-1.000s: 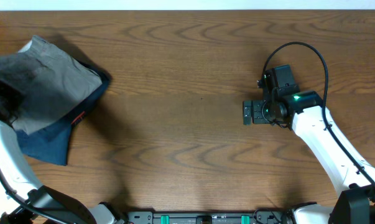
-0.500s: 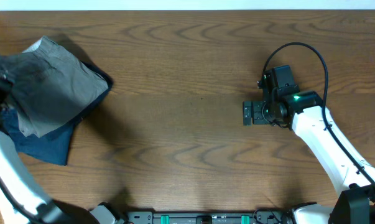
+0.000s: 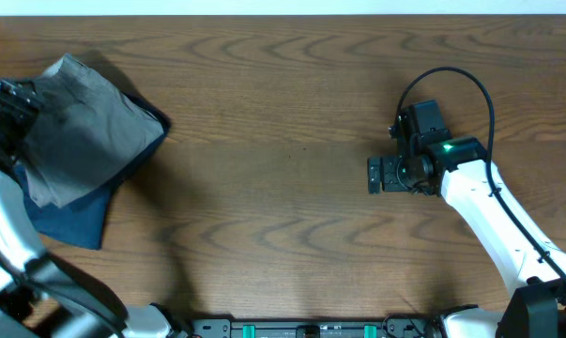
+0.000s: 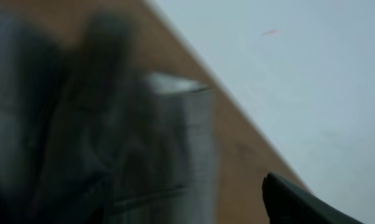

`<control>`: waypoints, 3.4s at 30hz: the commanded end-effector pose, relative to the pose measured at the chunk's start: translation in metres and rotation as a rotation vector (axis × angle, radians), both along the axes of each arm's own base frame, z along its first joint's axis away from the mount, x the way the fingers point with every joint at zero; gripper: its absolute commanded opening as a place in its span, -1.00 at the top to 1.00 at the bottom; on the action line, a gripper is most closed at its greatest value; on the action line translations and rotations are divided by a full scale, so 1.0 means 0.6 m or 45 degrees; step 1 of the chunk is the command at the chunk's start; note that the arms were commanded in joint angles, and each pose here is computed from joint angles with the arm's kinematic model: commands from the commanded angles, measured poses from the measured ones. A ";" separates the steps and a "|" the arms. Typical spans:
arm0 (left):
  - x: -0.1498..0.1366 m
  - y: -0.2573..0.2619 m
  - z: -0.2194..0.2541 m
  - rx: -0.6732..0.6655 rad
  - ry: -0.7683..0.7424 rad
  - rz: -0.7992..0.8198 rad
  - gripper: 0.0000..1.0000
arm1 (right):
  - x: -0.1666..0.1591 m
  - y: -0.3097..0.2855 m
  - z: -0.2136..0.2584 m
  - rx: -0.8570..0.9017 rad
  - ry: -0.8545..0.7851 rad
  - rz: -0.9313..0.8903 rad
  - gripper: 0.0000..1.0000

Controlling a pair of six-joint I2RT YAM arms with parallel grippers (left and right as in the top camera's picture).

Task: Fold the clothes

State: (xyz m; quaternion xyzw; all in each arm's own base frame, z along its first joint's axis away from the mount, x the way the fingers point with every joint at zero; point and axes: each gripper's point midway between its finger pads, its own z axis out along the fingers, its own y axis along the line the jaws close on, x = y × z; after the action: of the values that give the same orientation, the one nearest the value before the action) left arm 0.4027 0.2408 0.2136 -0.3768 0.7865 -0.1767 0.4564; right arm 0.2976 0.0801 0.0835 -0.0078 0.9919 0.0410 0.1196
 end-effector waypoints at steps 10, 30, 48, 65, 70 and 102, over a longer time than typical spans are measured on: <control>-0.047 0.089 -0.193 -0.195 0.306 0.204 -0.65 | -0.010 -0.004 -0.004 0.010 0.036 -0.021 -0.99; 0.107 -0.235 -0.039 0.034 -0.001 -0.552 -0.96 | 0.093 0.049 0.044 0.265 -0.287 -0.041 -0.98; -0.101 -0.543 -0.212 0.442 0.962 -1.108 -0.96 | 0.001 -0.114 -0.002 0.177 0.078 -0.409 -0.99; -0.277 -0.475 -0.131 0.452 0.890 -0.842 -0.96 | -0.097 -0.099 0.077 0.191 -0.123 -0.331 -0.98; -0.302 -0.463 -0.061 0.523 0.411 -0.725 -0.96 | -0.102 -0.093 0.141 0.218 -0.607 -0.280 -0.98; -0.386 -0.448 0.089 0.576 -0.272 -0.578 -0.96 | -0.198 -0.097 0.145 0.183 -0.779 -0.201 -0.99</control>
State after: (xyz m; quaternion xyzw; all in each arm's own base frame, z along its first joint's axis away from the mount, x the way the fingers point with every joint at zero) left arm 0.1703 -0.0304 0.2689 -0.0524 0.8174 -0.1364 0.5572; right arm 0.1767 0.0219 0.1663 0.0951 0.9094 0.1087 0.3899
